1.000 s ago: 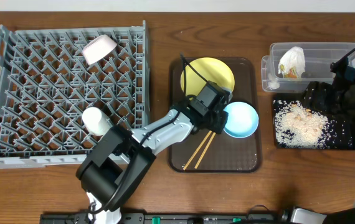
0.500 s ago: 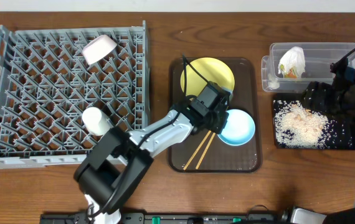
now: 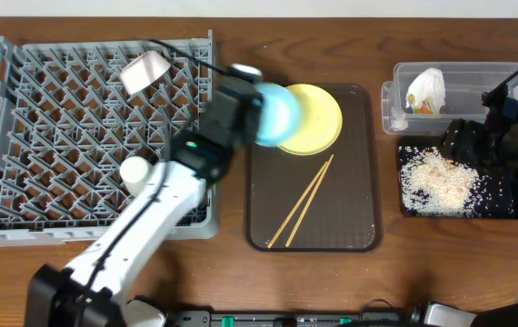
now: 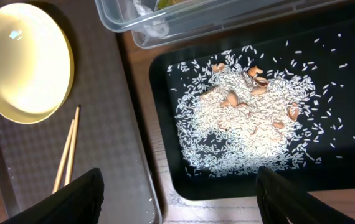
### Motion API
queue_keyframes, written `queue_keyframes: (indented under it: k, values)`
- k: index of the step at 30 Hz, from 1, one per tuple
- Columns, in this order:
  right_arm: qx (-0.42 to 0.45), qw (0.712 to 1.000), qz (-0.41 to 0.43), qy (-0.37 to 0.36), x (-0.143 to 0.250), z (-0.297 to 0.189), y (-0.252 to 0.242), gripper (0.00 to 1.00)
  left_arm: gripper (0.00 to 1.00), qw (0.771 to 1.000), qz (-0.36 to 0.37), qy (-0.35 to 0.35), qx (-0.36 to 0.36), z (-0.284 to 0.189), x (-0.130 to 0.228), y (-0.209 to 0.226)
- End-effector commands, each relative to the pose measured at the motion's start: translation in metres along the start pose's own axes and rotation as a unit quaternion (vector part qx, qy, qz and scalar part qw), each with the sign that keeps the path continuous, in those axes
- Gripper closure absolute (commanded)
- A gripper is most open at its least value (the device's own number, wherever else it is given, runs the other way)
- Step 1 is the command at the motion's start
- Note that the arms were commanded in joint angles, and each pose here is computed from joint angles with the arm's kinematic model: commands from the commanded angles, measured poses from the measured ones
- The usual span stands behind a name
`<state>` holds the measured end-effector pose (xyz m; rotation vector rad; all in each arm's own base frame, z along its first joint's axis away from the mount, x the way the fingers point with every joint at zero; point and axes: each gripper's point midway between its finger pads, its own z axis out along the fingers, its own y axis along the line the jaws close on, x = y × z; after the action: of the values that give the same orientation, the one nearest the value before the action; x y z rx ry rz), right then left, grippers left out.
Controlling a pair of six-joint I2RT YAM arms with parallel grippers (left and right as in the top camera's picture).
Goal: Sort waste into correct bins and load items into the dishwasher rack
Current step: 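Lift the light blue bowl and carry it left over the rack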
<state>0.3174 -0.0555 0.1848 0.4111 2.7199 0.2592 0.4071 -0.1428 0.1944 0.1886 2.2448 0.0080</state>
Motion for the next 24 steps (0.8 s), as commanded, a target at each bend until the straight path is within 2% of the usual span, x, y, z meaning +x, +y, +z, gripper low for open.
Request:
queue_keyframes:
  k: [1,3,5,11,14,18,24]
  values:
    - [-0.001,1.000,-0.001,-0.008,-0.004,-0.005,0.001,0.24,0.94,0.977,0.058,-0.012,-0.206,-0.018,-0.016,0.103]
    - [-0.001,1.000,-0.001,-0.008,-0.004,-0.005,0.001,0.24,0.94,0.959,0.081,-0.001,-0.270,-0.025,-0.019,0.143]
    - [-0.001,1.000,-0.001,-0.008,-0.004,-0.005,0.001,0.24,0.94,0.948,0.095,0.012,-0.304,-0.028,-0.019,0.174]
    - [-0.001,1.000,-0.001,-0.008,-0.004,-0.005,0.001,0.24,0.94,0.922,0.046,0.009,-0.385,-0.046,-0.020,0.253]
    - [-0.001,1.000,-0.001,-0.008,-0.004,-0.005,0.001,0.25,0.94,0.909,0.047,0.017,-0.414,-0.054,-0.017,0.283]
    - [-0.001,1.000,-0.001,-0.010,-0.005,-0.005,0.001,0.25,0.94,0.897,0.072,0.043,-0.434,-0.055,-0.009,0.307]
    - [-0.001,1.000,-0.002,-0.010,-0.005,-0.005,0.001,0.25,0.94,0.892,0.110,0.075,-0.431,-0.042,-0.001,0.312]
